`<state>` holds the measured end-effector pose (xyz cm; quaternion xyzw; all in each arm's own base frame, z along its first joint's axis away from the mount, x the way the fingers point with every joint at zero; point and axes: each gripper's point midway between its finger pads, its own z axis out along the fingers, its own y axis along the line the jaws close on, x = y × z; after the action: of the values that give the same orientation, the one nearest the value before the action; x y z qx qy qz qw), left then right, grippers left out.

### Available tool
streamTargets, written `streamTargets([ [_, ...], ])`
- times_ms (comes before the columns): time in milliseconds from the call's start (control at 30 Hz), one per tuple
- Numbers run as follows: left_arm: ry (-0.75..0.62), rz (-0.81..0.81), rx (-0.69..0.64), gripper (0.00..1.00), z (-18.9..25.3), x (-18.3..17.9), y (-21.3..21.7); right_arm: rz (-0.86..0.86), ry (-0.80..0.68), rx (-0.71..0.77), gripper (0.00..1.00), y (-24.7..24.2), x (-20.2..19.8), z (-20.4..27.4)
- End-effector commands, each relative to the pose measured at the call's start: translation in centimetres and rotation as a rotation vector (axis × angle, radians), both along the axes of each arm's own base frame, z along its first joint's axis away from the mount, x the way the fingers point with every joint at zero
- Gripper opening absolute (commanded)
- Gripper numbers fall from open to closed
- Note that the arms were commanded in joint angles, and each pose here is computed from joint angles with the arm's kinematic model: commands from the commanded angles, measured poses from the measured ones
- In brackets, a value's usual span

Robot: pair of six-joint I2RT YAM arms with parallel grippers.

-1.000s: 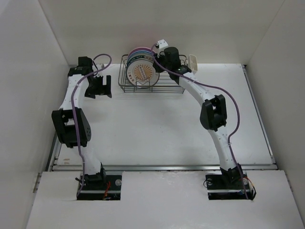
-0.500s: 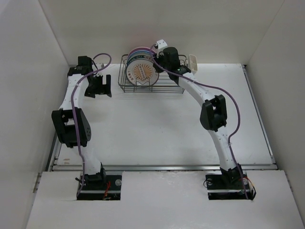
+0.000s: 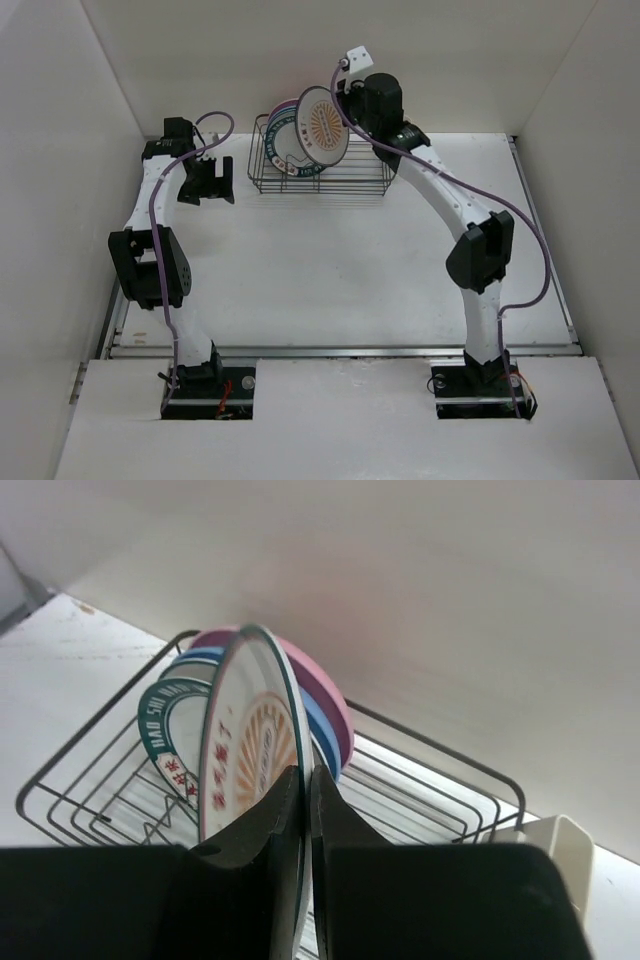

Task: Unload the plates from the dish rack

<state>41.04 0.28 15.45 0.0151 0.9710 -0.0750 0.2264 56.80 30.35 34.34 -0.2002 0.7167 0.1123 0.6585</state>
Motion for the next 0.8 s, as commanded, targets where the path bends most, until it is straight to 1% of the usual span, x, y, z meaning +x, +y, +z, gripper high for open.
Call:
streamTargets([
  [0, -0.065, -0.014, -0.012, 0.92, 2.6, 0.0, -0.5, -0.008, -0.087, 0.078, 0.0, -0.6, -2.2, 5.7],
  [33, -0.065, -0.014, -0.013, 0.92, 2.6, 0.0, -0.5, 0.032, -0.045, 0.071, 0.0, 0.0, -2.8, 4.4],
  [67, -0.074, -0.014, -0.012, 0.92, 2.9, 0.2, -0.5, 0.051, -0.026, 0.081, 0.0, -0.2, -3.9, 4.8],
  [133, -0.074, -0.014, -0.012, 0.92, 2.6, 0.5, -0.4, 0.09, 0.034, 0.114, 0.0, 0.1, -5.5, 3.8],
  [167, -0.074, -0.014, -0.012, 0.92, 2.6, 0.5, -0.4, 0.14, 0.082, 0.118, 0.0, 0.2, -7.3, 2.6],
  [233, -0.073, -0.018, -0.02, 0.92, 2.5, 0.7, -0.6, 0.209, 0.141, 0.164, 0.0, 1.0, -9.2, 1.6],
  [267, -0.1, -0.025, -0.03, 0.91, 3.4, 1.2, -0.8, 0.284, 0.203, 0.17, 0.0, 1.8, -10.7, -0.2],
  [300, -0.098, -0.025, -0.03, 0.91, 3.3, 1.5, -0.8, 0.322, 0.215, 0.185, 0.0, 2.0, -11.9, 0.1],
  [333, -0.096, -0.039, -0.04, 0.91, 3.1, 1.8, -1.3, 0.354, 0.261, 0.195, 0.0, 2.3, -12.9, -0.8],
  [367, -0.096, -0.04, -0.04, 0.89, 3.4, 1.7, -1.3, 0.39, 0.312, 0.183, 0.0, 2.6, -13.8, -2.3],
  [400, -0.094, -0.045, -0.051, 0.89, 3.2, 2.0, -1.5, 0.473, 0.376, 0.188, 0.0, 3.3, -15.5, -4.0],
  [433, -0.107, -0.052, -0.062, 0.89, 3.7, 2.2, -1.7, 0.554, 0.471, 0.201, 0.0, 4.0, -17.6, -6.3],
  [467, -0.096, -0.052, -0.063, 0.88, 3.3, 2.3, -1.7, 0.547, 0.499, 0.208, 0.0, 4.2, -17.4, -7.1],
  [500, -0.108, -0.068, -0.069, 0.88, 3.6, 2.4, -1.9, 0.622, 0.582, 0.224, 0.0, 4.8, -19.0, -9.3],
  [600, -0.115, -0.116, -0.069, 0.87, 3.6, 2.7, -2.9, 0.621, 0.764, 0.236, 0.0, 5.5, -19.4, -15.9],
  [633, -0.115, -0.116, -0.069, 0.85, 3.6, 2.7, -2.9, 0.618, 0.804, 0.232, 0.0, 5.8, -19.9, -17.3],
  [667, -0.118, -0.138, -0.063, 0.85, 3.6, 2.7, -3.3, 0.616, 0.812, 0.231, 0.0, 5.9, -19.8, -18.1],
  [767, -0.201, -0.176, -0.042, 0.81, 4.8, 4.3, -3.7, 0.58, 0.838, 0.226, 0.0, 5.8, -19.4, -20.6],
])
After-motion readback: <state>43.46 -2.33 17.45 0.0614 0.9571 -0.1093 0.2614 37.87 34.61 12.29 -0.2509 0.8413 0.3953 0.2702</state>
